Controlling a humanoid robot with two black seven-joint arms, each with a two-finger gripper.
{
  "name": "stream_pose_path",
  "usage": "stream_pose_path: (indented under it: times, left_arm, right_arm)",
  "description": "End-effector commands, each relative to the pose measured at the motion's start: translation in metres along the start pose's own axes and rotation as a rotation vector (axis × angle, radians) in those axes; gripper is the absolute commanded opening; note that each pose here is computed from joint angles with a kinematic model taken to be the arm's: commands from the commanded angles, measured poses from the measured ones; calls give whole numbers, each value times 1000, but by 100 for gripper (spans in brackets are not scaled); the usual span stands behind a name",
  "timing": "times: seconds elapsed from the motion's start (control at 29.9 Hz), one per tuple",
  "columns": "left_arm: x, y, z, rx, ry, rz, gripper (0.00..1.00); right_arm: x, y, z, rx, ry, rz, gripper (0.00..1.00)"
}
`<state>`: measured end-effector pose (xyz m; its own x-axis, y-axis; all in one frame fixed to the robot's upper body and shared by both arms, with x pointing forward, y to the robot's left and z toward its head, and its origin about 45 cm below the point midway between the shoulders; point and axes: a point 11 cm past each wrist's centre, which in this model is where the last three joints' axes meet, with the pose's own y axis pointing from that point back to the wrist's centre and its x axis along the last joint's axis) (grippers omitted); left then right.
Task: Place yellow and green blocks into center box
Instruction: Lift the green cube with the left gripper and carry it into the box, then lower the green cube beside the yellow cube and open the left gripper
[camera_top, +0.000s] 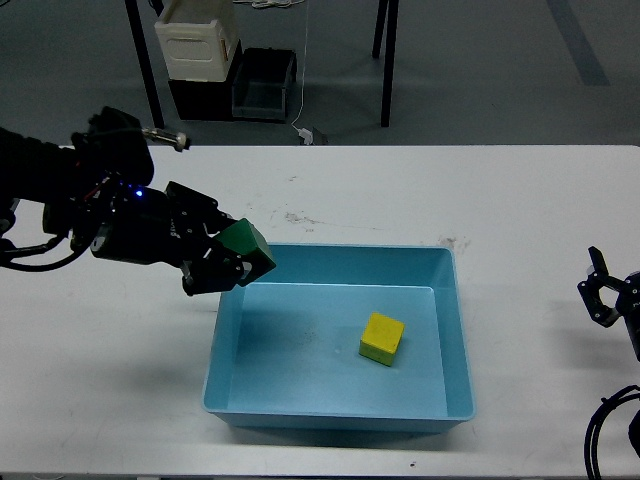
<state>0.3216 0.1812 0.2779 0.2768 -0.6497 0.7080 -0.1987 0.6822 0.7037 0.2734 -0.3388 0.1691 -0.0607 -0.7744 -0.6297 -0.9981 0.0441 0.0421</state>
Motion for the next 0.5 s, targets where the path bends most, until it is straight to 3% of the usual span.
stream_pose_path:
  times: [0.0, 0.17, 0.4, 0.47]
  left_arm:
    - [-7, -33, 12, -40, -91, -85, 26]
    - [-21, -66, 10, -54, -117, -163, 26]
    - [-53, -77, 4, -52, -81, -261, 30]
    - [-54, -77, 5, -54, -80, -263, 39]
  right_arm:
    - [0, 0, -1, 6, -4, 2, 100]
    - [-1, 0, 0, 3, -6, 0, 100]
    - [-1, -1, 1, 3, -8, -2, 100]
    - [-1, -1, 1, 3, -8, -2, 100]
